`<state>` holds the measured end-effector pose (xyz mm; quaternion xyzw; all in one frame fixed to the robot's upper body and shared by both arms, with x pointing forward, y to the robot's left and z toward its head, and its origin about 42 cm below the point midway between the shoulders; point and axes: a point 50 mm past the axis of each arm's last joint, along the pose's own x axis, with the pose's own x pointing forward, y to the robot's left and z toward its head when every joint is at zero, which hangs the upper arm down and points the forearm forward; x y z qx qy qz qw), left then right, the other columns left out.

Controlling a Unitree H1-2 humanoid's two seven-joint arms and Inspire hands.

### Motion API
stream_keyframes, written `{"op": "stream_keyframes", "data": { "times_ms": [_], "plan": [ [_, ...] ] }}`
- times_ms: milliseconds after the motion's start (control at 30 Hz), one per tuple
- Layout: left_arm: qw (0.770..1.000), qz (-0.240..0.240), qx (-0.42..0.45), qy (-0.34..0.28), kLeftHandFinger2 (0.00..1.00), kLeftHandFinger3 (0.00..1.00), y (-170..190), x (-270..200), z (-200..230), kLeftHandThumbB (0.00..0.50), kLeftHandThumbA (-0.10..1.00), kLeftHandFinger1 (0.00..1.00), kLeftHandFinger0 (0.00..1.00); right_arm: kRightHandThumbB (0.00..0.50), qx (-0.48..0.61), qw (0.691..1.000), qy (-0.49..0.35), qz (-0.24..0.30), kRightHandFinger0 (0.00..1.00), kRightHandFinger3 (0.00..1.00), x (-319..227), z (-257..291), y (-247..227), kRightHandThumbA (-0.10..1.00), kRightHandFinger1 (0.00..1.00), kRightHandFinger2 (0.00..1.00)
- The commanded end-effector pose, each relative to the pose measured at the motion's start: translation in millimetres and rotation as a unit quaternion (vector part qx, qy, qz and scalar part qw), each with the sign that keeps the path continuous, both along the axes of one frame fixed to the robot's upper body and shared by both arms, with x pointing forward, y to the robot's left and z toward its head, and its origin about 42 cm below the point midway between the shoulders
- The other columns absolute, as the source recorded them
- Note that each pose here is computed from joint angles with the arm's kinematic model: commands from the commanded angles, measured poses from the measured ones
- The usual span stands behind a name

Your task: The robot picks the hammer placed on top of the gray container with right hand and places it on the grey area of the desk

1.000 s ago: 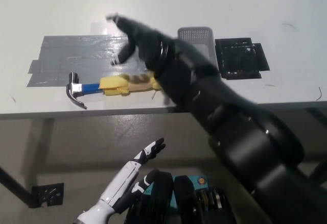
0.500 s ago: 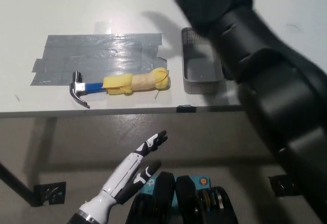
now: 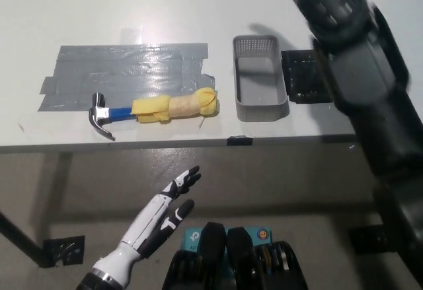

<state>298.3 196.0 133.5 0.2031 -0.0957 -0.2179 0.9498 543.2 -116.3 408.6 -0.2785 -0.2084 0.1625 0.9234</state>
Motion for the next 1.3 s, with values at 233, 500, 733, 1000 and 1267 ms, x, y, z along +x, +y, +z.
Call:
{"op": "stream_keyframes", "data": {
  "times_ms": [233,500,733,1000,1267],
  "plan": [
    [0.991,0.103,-0.082,-0.039,1.0,1.0,44,51,23,0.367,1.0,1.0,1.0,0.45,0.03,0.943,-0.292,0.157,1.0,1.0,-321,67,-150,1.0,1.0,1.0],
    [0.991,0.108,-0.078,-0.033,1.0,1.0,44,51,17,0.366,1.0,1.0,1.0,0.493,0.08,0.952,-0.25,0.158,1.0,1.0,-336,11,-162,1.0,1.0,1.0],
    [0.989,0.114,-0.089,-0.012,1.0,1.0,46,33,3,0.399,1.0,1.0,1.0,0.437,0.138,0.982,-0.099,0.077,1.0,1.0,-323,-95,-151,1.0,1.0,1.0],
    [0.987,0.133,-0.096,0.004,1.0,1.0,63,-3,-15,0.357,1.0,1.0,1.0,0.307,0.172,0.981,0.088,-0.025,1.0,1.0,-282,-255,-128,1.0,1.0,1.0],
    [0.98,0.158,-0.119,0.015,1.0,1.0,81,-22,-17,0.36,1.0,1.0,1.0,0.275,0.197,0.967,0.153,-0.046,1.0,1.0,-277,-307,-122,1.0,1.0,1.0]
  ]
}}
